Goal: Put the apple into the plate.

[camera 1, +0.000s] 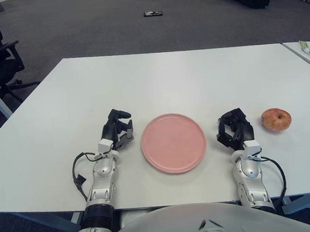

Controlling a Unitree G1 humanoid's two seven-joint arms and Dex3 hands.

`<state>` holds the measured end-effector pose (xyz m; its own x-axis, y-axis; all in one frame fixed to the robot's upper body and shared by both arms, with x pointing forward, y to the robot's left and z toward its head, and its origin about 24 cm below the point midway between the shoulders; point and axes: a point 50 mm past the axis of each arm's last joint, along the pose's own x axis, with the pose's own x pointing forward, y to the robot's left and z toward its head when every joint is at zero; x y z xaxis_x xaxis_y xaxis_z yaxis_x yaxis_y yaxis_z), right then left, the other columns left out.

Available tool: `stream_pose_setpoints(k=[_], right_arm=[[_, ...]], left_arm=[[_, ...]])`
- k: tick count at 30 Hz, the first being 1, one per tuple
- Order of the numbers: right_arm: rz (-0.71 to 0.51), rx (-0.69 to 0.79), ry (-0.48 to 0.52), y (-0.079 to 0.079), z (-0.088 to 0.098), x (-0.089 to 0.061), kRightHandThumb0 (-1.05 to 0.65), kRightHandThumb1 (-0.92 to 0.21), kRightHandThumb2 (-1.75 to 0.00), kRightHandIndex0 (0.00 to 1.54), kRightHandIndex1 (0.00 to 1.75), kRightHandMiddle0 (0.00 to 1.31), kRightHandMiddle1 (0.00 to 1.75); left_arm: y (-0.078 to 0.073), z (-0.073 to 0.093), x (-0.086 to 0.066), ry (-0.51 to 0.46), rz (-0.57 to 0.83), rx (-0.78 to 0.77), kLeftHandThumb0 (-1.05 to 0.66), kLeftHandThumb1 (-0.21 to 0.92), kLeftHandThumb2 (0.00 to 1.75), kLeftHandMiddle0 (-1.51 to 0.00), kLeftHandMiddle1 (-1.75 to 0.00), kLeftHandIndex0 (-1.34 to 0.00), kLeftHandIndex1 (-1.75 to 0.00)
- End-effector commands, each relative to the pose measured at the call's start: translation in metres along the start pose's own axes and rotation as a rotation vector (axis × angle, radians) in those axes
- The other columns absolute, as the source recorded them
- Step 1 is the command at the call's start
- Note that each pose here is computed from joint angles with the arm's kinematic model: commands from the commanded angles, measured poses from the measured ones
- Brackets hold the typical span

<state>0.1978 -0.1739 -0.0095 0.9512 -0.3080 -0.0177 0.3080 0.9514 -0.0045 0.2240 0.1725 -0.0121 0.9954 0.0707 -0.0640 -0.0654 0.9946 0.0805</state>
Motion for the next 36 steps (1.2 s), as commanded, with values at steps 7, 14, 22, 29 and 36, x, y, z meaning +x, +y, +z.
stream_pose_setpoints(k=[7,14,22,29,36], right_arm=[[0.002,-0.011,0.000,0.000,0.001,0.002,-0.40,-0.60,-0.96,0.59,1.34,0.39,1.75],[-0.001,-0.007,-0.002,0.000,0.002,0.002,-0.40,-0.60,-0.96,0.59,1.34,0.39,1.75],[-0.001,0.001,-0.005,0.000,0.002,0.002,-0.40,-0.57,-1.00,0.60,1.35,0.41,1.75],[0.022,-0.042,-0.092,0.001,0.006,0.000,-0.40,-0.59,-0.97,0.60,1.35,0.40,1.75],[0.055,-0.154,-0.284,0.004,0.012,-0.003,-0.37,-0.79,-0.71,0.45,1.32,0.27,1.75]], left_arm=[[0.004,-0.005,-0.001,0.033,0.018,0.004,-0.39,0.64,0.92,-0.51,-1.75,-0.37,-1.75],[0.004,-0.004,-0.001,0.034,0.016,-0.001,-0.39,0.64,0.92,-0.51,-1.75,-0.37,-1.75],[0.004,-0.005,-0.002,0.035,0.020,0.001,-0.39,0.64,0.92,-0.51,-1.75,-0.37,-1.75],[0.004,-0.005,-0.002,0.040,0.023,0.007,-0.39,0.63,0.92,-0.52,-1.75,-0.37,-1.75],[0.003,-0.005,-0.002,0.044,0.020,0.001,-0.39,0.64,0.92,-0.52,-1.75,-0.37,-1.75]])
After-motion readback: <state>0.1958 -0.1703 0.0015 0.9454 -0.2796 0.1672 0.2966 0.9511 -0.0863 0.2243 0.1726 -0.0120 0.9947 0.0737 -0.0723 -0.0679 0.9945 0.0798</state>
